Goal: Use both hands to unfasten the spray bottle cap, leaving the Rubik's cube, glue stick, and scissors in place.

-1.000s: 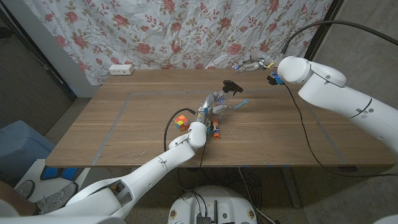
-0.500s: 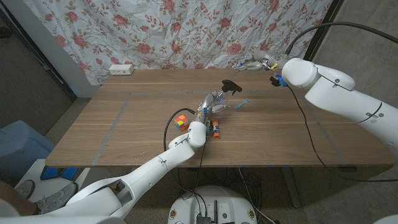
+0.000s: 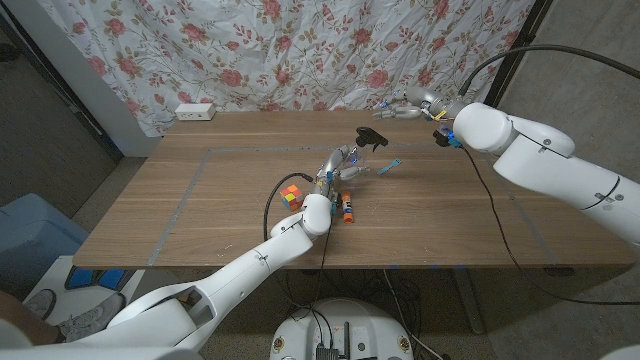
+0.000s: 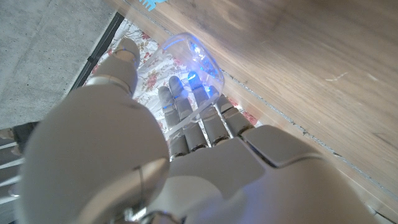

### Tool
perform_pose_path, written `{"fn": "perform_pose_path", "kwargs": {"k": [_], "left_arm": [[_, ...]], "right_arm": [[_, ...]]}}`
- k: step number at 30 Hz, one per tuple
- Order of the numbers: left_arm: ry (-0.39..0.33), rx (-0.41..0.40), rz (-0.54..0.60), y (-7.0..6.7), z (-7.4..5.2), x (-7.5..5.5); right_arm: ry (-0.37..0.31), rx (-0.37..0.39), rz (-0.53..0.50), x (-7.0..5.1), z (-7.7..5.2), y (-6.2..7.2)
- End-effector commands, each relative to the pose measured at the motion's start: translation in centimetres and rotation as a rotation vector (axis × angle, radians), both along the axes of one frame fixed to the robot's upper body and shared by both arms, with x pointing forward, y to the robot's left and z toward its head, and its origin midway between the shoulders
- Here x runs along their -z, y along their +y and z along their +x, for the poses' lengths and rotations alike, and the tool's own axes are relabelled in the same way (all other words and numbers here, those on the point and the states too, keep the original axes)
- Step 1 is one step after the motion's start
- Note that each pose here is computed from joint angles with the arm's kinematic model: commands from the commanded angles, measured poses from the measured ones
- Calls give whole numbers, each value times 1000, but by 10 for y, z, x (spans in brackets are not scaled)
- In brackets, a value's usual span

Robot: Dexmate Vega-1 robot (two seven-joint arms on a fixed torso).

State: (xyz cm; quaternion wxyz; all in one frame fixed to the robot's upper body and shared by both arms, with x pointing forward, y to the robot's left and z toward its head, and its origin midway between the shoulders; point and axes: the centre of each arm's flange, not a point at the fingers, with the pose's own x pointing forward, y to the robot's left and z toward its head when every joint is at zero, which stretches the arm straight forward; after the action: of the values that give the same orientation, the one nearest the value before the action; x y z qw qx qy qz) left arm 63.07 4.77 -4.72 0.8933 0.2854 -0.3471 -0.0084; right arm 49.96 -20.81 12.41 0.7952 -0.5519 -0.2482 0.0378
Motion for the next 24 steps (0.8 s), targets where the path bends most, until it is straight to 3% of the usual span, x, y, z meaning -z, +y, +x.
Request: {"fn": "perform_pose_path", "kwargs": {"k": [1, 24], "left_arm": [[3, 0, 3, 1, 3, -4], [3, -10, 7, -2, 3, -7]], "right_arm": [[9, -14, -56, 10, 0, 9], [-6, 5, -60, 32, 12, 19]]}}
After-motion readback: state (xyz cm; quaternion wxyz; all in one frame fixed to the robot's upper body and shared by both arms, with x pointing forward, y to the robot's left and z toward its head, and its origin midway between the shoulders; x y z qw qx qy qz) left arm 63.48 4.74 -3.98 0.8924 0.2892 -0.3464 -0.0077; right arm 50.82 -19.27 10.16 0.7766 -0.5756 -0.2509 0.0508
